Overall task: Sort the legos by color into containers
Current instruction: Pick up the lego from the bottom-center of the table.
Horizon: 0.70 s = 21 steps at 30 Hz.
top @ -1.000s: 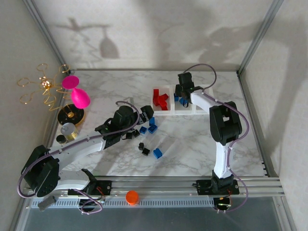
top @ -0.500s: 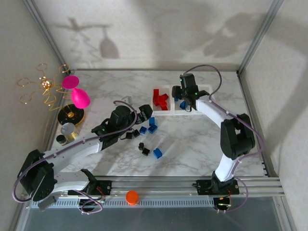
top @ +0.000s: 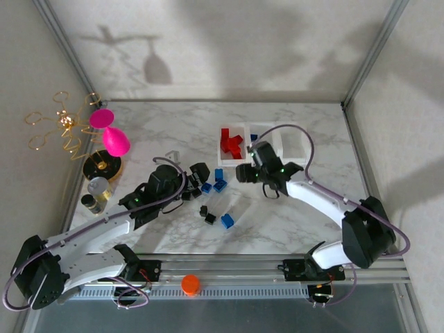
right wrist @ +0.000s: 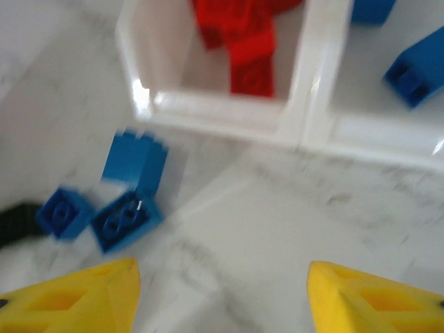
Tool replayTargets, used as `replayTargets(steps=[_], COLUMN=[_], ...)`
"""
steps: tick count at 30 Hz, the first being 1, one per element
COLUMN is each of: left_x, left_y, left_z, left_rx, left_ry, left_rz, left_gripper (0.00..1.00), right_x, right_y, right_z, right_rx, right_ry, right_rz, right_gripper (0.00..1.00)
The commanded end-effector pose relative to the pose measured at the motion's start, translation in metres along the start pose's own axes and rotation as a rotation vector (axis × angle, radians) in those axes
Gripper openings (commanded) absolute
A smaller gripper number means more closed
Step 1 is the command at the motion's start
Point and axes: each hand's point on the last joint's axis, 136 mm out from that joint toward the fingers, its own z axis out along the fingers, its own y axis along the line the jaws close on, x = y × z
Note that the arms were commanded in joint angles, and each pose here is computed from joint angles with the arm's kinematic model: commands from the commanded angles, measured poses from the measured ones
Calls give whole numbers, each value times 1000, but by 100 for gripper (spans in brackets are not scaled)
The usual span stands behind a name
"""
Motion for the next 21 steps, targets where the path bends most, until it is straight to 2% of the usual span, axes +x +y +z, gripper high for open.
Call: replayTargets(steps=[1, 10, 17, 21], left_x=[5, 9, 8, 8], left_y=[14, 34, 39, 39], left_z=[-8, -16, -21, -20], left_rx=[-36, -73, -92, -92], left_ry=[-8, -30, -42, -46], left_rz=[-30, -77, -74, -72], left_gripper=[100, 100, 100, 100], right_x=[39, 118, 139, 148], right_y=[17, 61, 84, 86], right_z=[-6, 0, 3, 15], right_rx=[-34, -128, -165, -145], right_ry=[68, 171, 198, 233], right_rz=[-6, -128, -184, -203], right_gripper=[65, 70, 73, 69])
